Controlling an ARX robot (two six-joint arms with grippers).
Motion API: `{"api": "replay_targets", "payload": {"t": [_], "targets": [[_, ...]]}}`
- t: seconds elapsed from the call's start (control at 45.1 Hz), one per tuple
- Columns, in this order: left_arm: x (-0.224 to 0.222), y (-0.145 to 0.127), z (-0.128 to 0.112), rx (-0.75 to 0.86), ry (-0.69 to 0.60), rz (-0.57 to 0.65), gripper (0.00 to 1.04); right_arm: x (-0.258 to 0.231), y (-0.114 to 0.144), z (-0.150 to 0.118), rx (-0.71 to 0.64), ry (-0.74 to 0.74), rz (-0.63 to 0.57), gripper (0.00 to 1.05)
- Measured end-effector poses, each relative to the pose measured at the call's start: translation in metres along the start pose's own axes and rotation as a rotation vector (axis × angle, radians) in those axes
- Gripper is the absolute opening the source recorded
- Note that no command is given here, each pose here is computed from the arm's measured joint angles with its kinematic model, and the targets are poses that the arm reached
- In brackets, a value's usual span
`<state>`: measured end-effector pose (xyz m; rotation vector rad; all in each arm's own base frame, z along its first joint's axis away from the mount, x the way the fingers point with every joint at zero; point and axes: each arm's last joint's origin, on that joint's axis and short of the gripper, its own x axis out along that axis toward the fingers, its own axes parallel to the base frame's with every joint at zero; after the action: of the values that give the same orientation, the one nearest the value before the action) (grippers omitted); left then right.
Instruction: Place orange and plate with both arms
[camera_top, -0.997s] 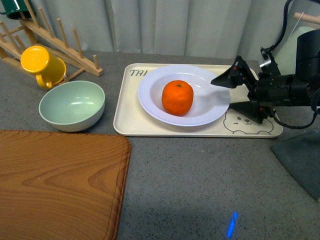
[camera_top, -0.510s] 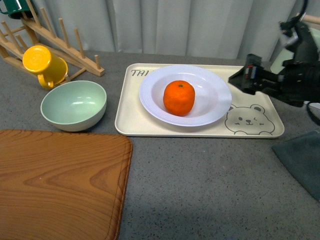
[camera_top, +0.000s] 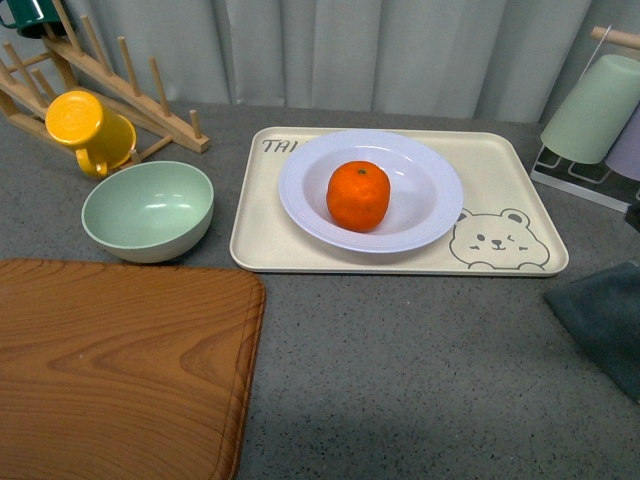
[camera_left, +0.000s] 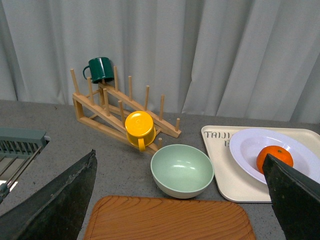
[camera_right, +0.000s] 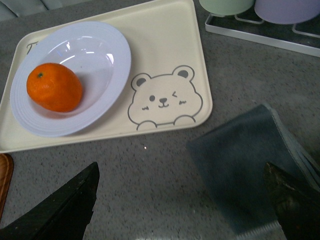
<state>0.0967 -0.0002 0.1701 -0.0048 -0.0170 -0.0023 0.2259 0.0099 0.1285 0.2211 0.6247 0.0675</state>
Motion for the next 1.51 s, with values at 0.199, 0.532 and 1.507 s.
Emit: {"api": "replay_targets", "payload": {"t": [0.199, 0.532, 1.507], "targets": [[0.0, 0.0, 0.0, 0.0, 0.0, 0.0, 0.98, -0.043, 0.0, -0.031, -0.019, -0.024, -0.049, 0.96], [0.0, 0.0, 0.0, 0.0, 0.0, 0.0, 0.98, -0.051, -0.011, -0.055, -0.125, -0.251, -0.083, 0.81], [0.0, 0.0, 0.0, 0.0, -0.001, 0.0, 0.98, -0.113, -0.001, -0.032, -0.219, -0.632, -0.063, 0.01]]}}
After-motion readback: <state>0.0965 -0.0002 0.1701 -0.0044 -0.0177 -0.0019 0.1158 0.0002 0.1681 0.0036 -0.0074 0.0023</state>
